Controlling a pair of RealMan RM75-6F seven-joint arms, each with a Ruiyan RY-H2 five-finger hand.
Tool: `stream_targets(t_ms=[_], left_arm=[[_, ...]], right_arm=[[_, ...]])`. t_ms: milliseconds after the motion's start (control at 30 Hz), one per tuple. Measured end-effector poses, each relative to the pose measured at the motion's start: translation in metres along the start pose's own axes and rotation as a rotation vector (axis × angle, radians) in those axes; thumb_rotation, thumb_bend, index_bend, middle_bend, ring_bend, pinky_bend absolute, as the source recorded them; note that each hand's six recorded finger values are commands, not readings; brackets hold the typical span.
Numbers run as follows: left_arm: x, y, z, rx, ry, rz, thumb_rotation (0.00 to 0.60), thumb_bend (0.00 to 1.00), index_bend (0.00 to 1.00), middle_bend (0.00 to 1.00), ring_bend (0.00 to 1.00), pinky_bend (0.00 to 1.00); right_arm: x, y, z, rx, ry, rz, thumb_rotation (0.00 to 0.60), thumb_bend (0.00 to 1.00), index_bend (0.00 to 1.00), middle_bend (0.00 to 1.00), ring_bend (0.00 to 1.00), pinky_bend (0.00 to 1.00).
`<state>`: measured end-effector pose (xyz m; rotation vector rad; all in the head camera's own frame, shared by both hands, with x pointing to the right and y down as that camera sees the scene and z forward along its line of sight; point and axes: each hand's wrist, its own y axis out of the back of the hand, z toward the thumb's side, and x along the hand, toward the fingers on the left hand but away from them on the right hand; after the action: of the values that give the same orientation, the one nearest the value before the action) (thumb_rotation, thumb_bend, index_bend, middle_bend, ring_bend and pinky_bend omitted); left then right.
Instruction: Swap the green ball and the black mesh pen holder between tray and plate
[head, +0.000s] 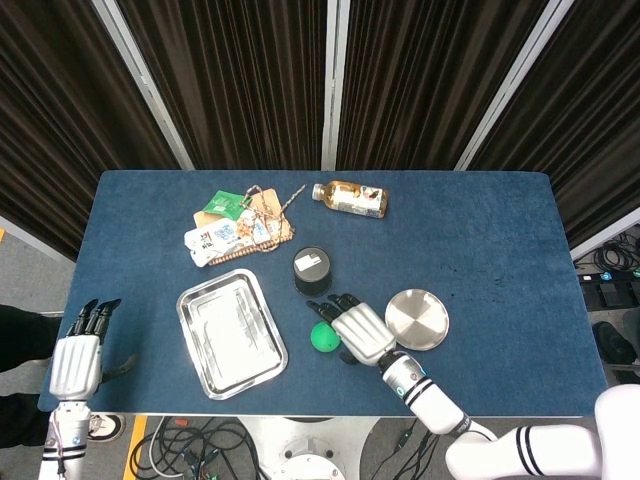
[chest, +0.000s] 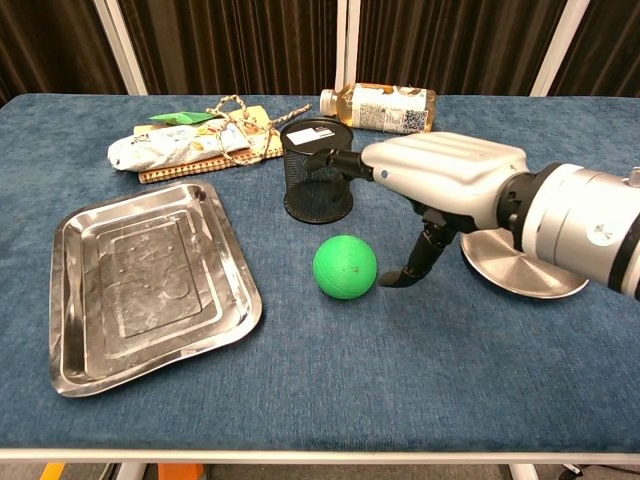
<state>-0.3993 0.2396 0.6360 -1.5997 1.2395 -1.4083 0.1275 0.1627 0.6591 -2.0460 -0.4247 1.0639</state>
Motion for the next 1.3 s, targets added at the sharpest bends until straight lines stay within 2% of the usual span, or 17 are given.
stream_targets(t_ms=[200,400,500,633,700,1033,1300], left_arm=[[-0.001,-0.001,-0.003,-0.004,0.006,-0.002,0.600,0.09,0.13,0.15,0.08,0.30],[-0.001,-0.003,-0.006,-0.006,0.014,-0.006,0.600,0.09,0.13,0.15,0.08,0.30],[-0.001,-0.003,-0.007,-0.007,0.017,-0.009,0.600,0.09,0.13,0.16,0.08,0.30],[-0.002,-0.003,-0.009,-0.008,0.022,-0.009,0.600,0.09,0.14,0.15,0.08,0.30],[-0.002,-0.003,-0.010,-0.009,0.025,-0.010,0.600,0.09,0.14,0.15,0.08,0.30],[-0.001,-0.005,-0.012,-0.005,0.034,-0.014,0.600,0.09,0.14,0.16,0.08,0.30],[-0.002,-0.005,-0.013,-0.007,0.036,-0.016,0.600,0.09,0.14,0.16,0.08,0.30]], right_arm=[[-0.009,-0.013,0.003,0.008,-0.017,0.047,0.600,0.10,0.06,0.21,0.12,0.20],[-0.016,-0.023,0.007,0.011,-0.016,0.076,0.600,0.13,0.10,0.22,0.16,0.29],[-0.019,-0.026,0.009,0.010,-0.014,0.082,0.600,0.16,0.14,0.24,0.21,0.38],[-0.022,-0.028,0.012,0.007,-0.011,0.077,0.600,0.21,0.26,0.30,0.29,0.54],[-0.022,-0.028,0.011,0.009,-0.013,0.077,0.600,0.22,0.29,0.31,0.30,0.59],[-0.022,-0.030,0.010,0.011,-0.019,0.071,0.600,0.28,0.43,0.38,0.38,0.67],[-0.014,-0.012,0.010,-0.010,-0.014,-0.003,0.600,0.30,0.47,0.41,0.40,0.68]])
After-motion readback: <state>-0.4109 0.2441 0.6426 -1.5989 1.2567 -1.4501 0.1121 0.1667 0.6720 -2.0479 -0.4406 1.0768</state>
